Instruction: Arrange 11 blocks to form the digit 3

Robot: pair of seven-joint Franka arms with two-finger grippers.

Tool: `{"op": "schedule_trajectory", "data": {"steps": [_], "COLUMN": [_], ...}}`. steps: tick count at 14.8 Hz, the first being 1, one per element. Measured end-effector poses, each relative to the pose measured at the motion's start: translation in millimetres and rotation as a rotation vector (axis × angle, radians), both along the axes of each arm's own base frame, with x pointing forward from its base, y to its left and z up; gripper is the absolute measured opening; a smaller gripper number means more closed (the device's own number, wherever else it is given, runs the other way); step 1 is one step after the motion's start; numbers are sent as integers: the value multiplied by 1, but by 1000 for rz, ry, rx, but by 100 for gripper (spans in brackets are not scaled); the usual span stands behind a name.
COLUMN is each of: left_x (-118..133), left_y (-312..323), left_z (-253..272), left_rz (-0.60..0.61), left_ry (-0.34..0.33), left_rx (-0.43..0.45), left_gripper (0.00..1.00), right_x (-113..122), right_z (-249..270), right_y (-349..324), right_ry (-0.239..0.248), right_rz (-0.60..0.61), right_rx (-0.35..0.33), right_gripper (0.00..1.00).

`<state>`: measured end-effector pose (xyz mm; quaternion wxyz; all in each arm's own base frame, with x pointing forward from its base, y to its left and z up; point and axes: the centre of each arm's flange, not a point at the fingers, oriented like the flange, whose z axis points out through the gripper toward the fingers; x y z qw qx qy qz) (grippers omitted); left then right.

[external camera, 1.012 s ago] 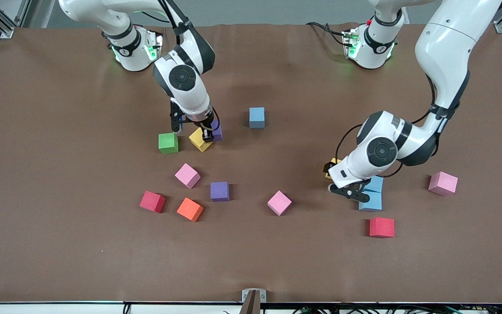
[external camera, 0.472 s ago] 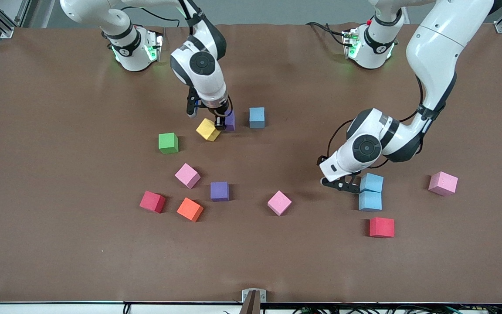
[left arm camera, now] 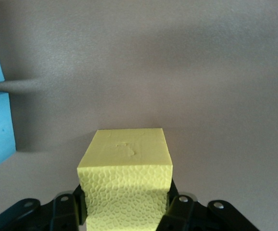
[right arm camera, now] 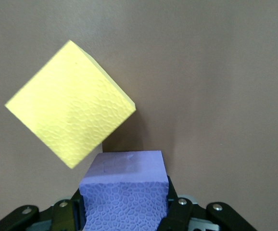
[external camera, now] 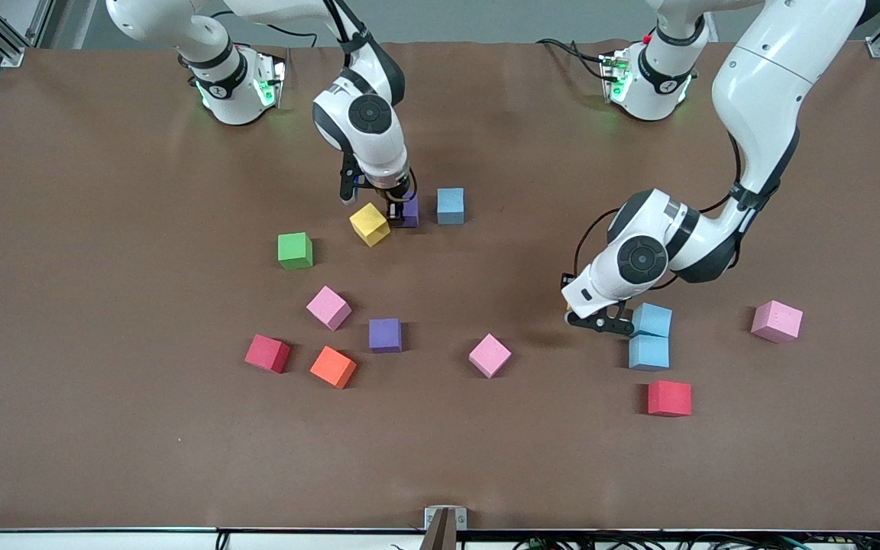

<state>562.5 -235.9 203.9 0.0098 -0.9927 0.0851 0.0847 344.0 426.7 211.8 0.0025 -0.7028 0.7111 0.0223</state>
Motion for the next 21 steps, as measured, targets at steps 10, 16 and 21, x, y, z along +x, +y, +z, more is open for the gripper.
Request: {"op": "schedule_trajectory", "data": {"steps": [10, 16, 21], "left_x": [-29, -72, -91], "left_y": [-60, -107, -139], "left_z": [74, 72, 65], "left_rz": [522, 1012, 1404], "left_ry": [-13, 8, 23], "left_rx": [73, 162, 114], "left_gripper": [59, 59, 59], "right_x": [-7, -5, -5], "right_z": [-6, -7, -6], "right_y": [21, 24, 25], "right_ry": [-9, -12, -18], "right_rz": [33, 33, 35], "right_rx": [10, 13, 19], "right_gripper": [60, 60, 60]}}
